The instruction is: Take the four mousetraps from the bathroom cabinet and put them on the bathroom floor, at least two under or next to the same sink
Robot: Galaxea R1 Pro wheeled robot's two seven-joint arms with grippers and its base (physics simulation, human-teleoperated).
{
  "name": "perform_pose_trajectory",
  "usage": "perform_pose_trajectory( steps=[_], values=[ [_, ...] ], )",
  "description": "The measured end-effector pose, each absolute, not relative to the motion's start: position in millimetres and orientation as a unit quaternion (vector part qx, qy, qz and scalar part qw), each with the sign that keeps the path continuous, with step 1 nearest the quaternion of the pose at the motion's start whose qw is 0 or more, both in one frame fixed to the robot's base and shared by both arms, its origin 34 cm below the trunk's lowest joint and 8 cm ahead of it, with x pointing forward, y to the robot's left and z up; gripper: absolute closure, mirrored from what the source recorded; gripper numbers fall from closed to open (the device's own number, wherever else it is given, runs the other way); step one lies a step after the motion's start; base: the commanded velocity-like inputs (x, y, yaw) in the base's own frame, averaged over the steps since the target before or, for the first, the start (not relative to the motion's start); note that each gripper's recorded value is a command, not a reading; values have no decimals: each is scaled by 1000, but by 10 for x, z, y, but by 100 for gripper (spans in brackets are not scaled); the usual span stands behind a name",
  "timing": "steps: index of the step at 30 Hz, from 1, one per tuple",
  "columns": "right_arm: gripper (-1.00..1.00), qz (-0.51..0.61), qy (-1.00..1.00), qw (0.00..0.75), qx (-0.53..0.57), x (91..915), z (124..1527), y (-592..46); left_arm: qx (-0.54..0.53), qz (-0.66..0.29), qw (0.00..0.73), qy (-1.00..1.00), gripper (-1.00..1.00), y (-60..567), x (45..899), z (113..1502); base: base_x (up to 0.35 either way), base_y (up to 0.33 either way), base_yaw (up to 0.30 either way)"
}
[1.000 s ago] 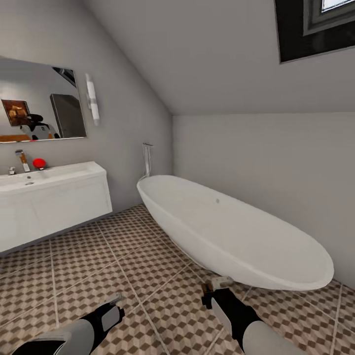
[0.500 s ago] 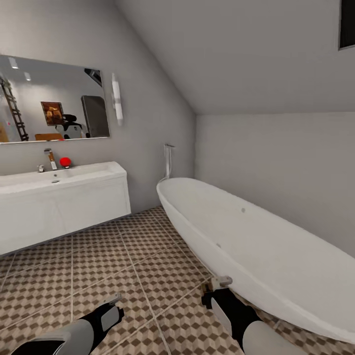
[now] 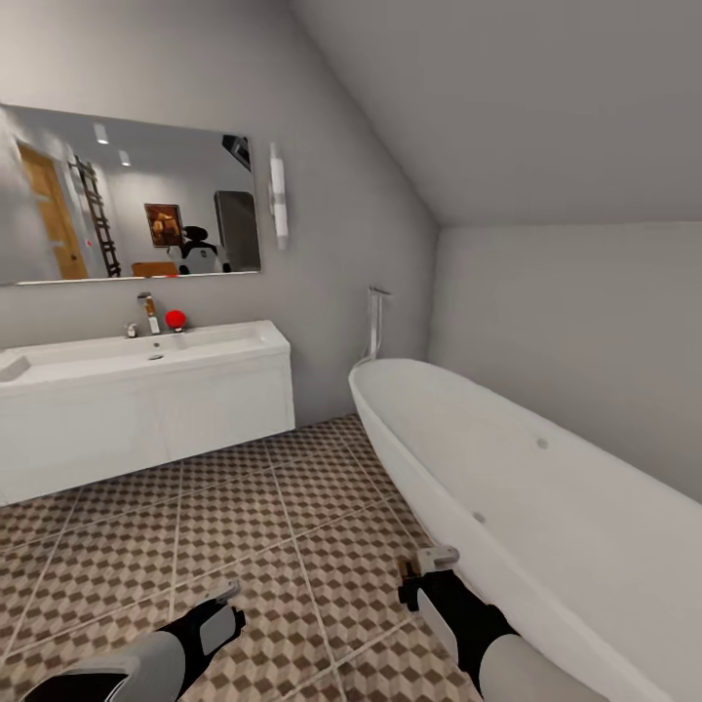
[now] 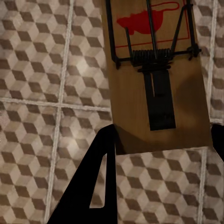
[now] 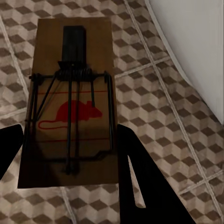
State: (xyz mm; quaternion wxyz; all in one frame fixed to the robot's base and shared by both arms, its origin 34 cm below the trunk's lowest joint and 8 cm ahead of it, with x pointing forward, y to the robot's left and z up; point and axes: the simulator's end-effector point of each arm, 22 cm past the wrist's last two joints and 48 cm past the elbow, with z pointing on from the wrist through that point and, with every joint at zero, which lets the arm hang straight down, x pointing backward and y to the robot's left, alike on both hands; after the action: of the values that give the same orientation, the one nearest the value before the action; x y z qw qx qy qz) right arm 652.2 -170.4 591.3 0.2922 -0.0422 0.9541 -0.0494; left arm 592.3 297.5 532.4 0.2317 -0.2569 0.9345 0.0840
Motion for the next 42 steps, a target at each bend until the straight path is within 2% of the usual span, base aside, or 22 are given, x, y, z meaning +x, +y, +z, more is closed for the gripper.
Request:
perform_pose_trajectory(
  steps=[42],
  values=[
    [100,-49,954,292,-42,6519,5911,-1703,-257,84,232,934,100,2975,5923,5324,323,0,272]
  ],
)
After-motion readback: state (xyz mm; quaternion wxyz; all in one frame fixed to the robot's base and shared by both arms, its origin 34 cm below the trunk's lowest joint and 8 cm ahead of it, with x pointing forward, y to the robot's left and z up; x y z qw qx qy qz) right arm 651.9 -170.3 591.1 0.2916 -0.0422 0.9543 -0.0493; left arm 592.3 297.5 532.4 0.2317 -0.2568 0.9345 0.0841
